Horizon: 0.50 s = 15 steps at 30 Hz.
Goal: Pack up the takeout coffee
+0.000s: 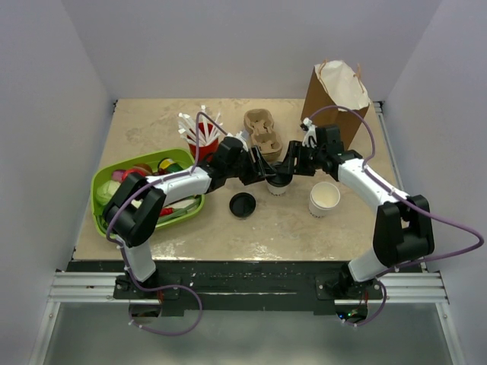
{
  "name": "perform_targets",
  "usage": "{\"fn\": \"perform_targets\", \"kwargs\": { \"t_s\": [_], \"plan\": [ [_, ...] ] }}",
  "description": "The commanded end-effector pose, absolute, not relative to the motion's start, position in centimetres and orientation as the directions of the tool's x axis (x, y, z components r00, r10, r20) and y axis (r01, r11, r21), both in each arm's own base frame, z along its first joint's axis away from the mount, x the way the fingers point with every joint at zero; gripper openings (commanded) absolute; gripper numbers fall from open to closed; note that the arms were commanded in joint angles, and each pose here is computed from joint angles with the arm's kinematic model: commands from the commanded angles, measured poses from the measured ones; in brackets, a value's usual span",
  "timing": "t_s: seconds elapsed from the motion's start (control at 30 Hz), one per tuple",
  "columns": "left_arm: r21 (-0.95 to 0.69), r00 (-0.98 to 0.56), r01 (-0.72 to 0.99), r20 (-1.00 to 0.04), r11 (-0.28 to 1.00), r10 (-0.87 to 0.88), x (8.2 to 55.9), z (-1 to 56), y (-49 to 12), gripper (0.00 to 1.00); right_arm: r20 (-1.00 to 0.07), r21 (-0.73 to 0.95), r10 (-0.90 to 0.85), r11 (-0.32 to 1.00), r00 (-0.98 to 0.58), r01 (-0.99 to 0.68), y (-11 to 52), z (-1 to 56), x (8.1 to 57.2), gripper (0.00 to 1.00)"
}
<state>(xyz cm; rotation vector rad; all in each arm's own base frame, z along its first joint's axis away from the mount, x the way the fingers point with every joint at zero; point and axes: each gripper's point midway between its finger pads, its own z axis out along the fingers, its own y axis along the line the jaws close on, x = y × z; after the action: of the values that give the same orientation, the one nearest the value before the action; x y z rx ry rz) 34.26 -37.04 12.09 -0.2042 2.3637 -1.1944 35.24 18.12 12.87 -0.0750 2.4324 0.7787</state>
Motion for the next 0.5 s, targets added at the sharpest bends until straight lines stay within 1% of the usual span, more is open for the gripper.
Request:
{"fn": "perform_targets", "kwargs": {
  "t_s": [0.0,0.17,0.3,0.47],
  "plan": [
    [-0.816,-0.852,0.126,-0.38,0.565,-0.359,34.5,14.7,-37.0,0.6,-0.576,0.539,0.126,0.802,-0.808,-0.259,18.6,14.6,35.0,0.59],
    [-0.82,-0.85,0.128,-0.381,0.558,-0.364,34.6,15.0,-37.1,0.59,-0.6,0.508,0.137,0.826,-0.788,-0.243,17.8,15.4,35.0,0.6],
    [-0.817,-0.852,0.122,-0.377,0.564,-0.363,34.8,14.6,-37.2,0.57,-0.582,0.497,0.133,0.839,-0.802,-0.222,17.5,14.6,35.0,0.6],
    [-0.81,-0.851,0.119,-0.381,0.575,-0.361,35.0,14.4,-37.2,0.57,-0.574,0.465,0.138,0.866,-0.807,-0.183,16.5,13.6,35.3,0.57]
  ]
}}
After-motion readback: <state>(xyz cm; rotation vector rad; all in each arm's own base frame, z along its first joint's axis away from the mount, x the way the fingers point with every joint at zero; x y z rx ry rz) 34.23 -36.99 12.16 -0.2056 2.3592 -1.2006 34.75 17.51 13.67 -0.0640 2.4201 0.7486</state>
